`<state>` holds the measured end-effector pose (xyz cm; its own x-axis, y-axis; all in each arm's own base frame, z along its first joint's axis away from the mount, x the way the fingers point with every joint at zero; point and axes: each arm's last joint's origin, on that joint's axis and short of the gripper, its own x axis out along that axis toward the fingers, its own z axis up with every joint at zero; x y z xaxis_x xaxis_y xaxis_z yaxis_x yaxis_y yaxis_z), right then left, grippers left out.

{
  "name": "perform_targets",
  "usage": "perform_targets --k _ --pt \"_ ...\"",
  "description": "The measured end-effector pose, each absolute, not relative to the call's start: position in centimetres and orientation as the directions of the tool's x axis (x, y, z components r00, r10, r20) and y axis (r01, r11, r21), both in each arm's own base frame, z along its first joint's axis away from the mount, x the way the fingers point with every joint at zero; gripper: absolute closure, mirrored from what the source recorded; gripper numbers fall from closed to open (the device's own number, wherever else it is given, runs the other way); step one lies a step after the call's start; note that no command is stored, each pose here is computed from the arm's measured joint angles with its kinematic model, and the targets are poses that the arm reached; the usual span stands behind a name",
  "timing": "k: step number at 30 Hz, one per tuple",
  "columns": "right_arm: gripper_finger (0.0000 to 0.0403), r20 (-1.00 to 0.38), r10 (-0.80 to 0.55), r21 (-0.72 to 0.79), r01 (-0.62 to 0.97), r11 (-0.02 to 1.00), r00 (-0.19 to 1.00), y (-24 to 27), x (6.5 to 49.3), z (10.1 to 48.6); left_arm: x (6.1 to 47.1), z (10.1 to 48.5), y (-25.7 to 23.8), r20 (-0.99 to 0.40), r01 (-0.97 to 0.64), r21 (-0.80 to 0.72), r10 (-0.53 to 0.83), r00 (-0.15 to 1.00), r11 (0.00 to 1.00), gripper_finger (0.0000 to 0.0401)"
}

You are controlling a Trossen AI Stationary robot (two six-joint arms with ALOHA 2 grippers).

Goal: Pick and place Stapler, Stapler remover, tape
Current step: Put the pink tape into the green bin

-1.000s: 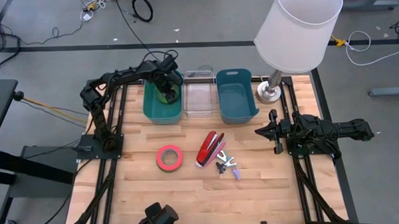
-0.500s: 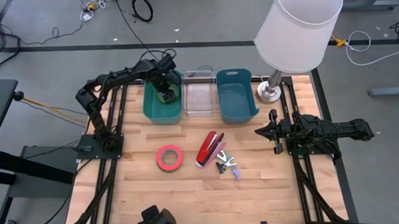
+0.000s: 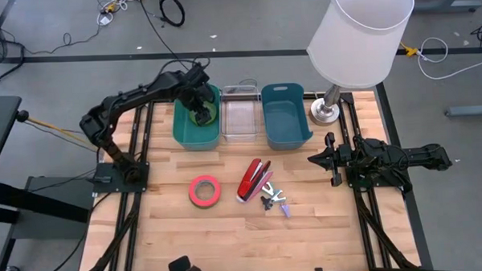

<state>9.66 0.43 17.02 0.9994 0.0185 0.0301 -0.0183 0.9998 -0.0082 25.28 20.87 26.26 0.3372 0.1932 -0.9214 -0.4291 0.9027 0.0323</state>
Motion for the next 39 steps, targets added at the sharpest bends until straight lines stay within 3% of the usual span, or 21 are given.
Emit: perform_targets --k 14,24,35,39 --pt "0.0387 0.030 0.018 -0.008 -0.018 1.000 0.999 0.4 9.7 17.0 26.2 29.6 16.2 -0.870 -0.285 0.027 0.163 0.465 0.958 0.0165" --pt "0.0387 0.031 0.018 -0.008 -0.018 1.000 0.999 0.4 9.7 17.0 27.2 29.9 14.1 -0.867 -0.205 0.033 0.130 0.481 0.978 0.0165" --pt "0.0387 0.030 0.018 -0.008 -0.018 1.000 0.999 0.4 9.7 17.0 28.5 29.8 10.4 -0.871 0.051 0.025 -0.004 0.491 0.998 0.0166" --pt "0.0387 0.030 0.019 -0.008 -0.018 1.000 0.999 0.4 9.7 17.0 28.8 29.7 9.2 -0.875 0.099 0.025 -0.026 0.483 0.995 0.0187"
